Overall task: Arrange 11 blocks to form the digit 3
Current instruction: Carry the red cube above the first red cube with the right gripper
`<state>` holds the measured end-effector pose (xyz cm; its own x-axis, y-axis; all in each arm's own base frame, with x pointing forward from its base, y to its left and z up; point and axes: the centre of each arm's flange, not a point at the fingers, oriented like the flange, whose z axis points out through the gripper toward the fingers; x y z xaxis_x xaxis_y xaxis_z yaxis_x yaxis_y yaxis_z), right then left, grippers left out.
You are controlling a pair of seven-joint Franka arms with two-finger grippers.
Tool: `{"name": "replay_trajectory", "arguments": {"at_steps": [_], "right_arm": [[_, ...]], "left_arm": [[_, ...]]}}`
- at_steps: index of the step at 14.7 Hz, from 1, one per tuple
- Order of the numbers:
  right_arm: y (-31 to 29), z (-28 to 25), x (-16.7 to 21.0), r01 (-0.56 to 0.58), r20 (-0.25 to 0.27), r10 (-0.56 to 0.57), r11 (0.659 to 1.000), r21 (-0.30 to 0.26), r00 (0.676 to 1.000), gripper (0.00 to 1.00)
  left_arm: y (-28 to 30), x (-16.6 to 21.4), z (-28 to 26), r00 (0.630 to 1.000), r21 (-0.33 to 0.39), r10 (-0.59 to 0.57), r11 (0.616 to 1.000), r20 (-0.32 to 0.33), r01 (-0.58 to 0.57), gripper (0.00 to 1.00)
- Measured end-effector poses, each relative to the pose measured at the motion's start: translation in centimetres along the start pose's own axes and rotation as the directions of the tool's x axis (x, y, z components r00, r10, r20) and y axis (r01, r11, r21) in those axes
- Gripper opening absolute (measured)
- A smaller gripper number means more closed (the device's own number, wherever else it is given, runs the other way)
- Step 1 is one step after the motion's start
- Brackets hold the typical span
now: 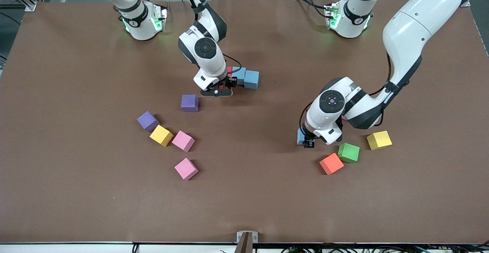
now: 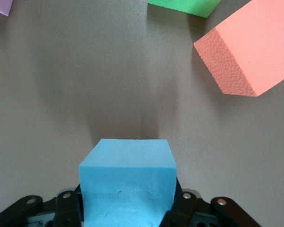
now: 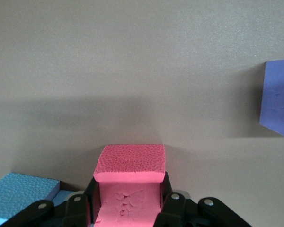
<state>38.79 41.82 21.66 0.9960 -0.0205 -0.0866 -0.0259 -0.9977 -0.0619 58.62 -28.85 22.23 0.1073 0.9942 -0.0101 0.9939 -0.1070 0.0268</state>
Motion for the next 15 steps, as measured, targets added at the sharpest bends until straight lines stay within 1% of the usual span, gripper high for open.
{"name": "replay_trajectory", "arguments": {"at_steps": [15], "right_arm": [[-0.02,0.02,-0.05,0.024,0.000,-0.024,1.000,0.000,1.000,0.51]], "left_arm": [[0.16,0.05,0.09,1.000,0.000,-0.003,1.000,0.003,0.003,0.62]]}}
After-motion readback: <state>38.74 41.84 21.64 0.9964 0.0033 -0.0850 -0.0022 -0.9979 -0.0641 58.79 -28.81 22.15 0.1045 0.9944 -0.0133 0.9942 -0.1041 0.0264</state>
